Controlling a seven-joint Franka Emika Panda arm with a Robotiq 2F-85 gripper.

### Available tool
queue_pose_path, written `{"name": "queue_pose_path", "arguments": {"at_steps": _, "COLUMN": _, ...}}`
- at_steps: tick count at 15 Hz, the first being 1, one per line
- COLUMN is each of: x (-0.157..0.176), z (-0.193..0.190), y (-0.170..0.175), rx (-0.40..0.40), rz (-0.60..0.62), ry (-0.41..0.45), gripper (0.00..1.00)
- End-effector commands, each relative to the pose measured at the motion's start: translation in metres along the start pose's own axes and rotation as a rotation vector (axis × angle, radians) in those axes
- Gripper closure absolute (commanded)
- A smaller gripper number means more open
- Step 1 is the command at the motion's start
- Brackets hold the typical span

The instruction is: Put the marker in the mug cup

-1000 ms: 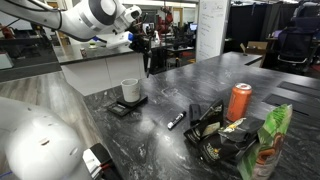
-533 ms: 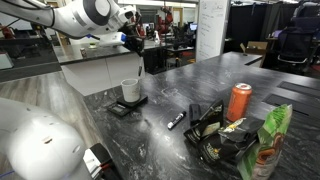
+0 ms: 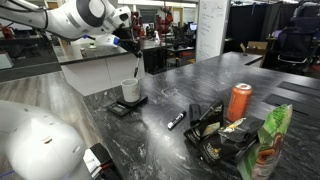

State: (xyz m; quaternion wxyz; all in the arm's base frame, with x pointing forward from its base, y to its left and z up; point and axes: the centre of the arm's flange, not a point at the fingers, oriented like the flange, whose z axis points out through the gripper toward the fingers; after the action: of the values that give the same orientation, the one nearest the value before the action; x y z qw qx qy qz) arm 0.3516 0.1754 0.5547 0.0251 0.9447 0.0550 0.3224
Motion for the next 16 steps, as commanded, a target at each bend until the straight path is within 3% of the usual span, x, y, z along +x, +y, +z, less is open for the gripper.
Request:
{"name": "queue_pose_path", "arguments": {"at_steps": 1, "x": -0.016, "z": 0.015, "y": 0.011, "rx": -0.011, "rz": 0.051, "ry": -0.044, "gripper": 0.97}}
{"name": "queue_pose_path", "arguments": {"at_steps": 12, "x": -0.041, "z": 0.039, "y": 0.010, "rx": 0.026, "rz": 0.079, "ry": -0.148, "gripper": 0.97}}
{"name": "queue_pose_path", "arguments": {"at_steps": 13, "x": -0.042, "z": 0.040, "y": 0.009, "rx": 0.028, "rz": 0.081, "ry": -0.153, "gripper": 0.88}}
{"name": "queue_pose_path", "arguments": {"at_steps": 14, "x": -0.042, "z": 0.040, "y": 0.009, "rx": 0.027, "rz": 0.084, "ry": -0.158, "gripper": 0.64}}
{"name": "queue_pose_path", "arguments": {"at_steps": 16, "x": -0.043, "z": 0.040, "y": 0.008, "rx": 0.021, "rz": 0.080, "ry": -0.163, "gripper": 0.60}}
